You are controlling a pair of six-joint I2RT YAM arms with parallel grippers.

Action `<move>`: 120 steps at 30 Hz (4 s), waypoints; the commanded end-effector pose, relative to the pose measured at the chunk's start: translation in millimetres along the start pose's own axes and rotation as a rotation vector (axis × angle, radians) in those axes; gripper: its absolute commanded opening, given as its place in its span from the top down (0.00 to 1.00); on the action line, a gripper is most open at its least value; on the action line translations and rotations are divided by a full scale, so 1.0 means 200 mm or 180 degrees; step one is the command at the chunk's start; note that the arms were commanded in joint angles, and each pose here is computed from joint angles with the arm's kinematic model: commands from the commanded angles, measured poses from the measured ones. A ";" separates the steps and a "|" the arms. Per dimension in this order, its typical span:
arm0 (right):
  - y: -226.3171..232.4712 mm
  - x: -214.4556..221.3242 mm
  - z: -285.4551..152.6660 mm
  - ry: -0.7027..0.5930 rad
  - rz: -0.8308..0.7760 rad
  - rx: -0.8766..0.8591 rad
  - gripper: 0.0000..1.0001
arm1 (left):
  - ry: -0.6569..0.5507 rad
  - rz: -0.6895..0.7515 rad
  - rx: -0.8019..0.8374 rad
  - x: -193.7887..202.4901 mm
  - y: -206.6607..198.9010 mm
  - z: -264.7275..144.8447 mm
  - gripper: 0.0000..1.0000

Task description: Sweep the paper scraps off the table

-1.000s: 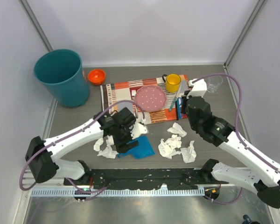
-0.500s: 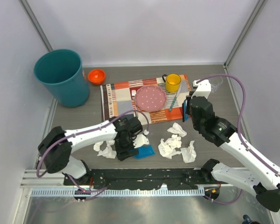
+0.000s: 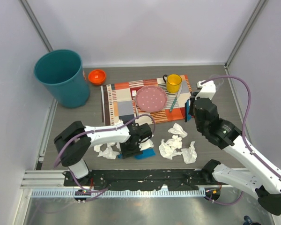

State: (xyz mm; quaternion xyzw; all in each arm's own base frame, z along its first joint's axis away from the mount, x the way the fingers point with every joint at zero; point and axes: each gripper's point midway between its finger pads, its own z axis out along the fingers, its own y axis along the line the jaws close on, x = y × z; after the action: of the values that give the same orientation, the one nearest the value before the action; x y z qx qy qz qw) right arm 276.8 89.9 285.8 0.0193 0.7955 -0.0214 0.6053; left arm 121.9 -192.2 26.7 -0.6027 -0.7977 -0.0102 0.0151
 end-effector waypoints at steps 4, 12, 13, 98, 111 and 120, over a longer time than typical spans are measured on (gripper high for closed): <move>-0.08 -0.02 0.01 -0.0073 -0.0002 0.0271 0.99 | 0.0037 0.0005 0.0285 -0.04 -0.08 0.03 0.65; -0.06 0.17 0.09 0.0164 -0.0174 0.0201 0.99 | 0.0033 0.0102 0.0322 -0.05 -0.11 0.00 1.00; -0.05 0.18 0.09 0.0190 -0.0198 0.0155 0.99 | 0.0040 0.0112 0.0309 -0.03 -0.10 -0.02 1.00; 0.71 0.64 0.11 0.1357 0.0669 -0.1457 0.99 | -0.0060 0.0204 0.0186 -0.27 0.14 -0.02 1.00; 0.72 0.54 0.07 0.1284 0.0677 -0.1587 0.99 | -0.0437 -0.0024 0.0213 -0.31 0.19 -0.09 1.00; 0.57 0.41 0.03 0.1144 0.0626 -0.1246 0.99 | -0.0375 -0.0095 0.0278 -0.29 0.21 -0.08 1.00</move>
State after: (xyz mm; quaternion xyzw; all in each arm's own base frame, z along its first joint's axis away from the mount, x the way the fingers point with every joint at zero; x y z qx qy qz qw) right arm 268.3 210.8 178.2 -0.0259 0.8808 0.2001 0.4283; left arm 171.1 -222.9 33.7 -0.5968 -0.8013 0.0355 0.0232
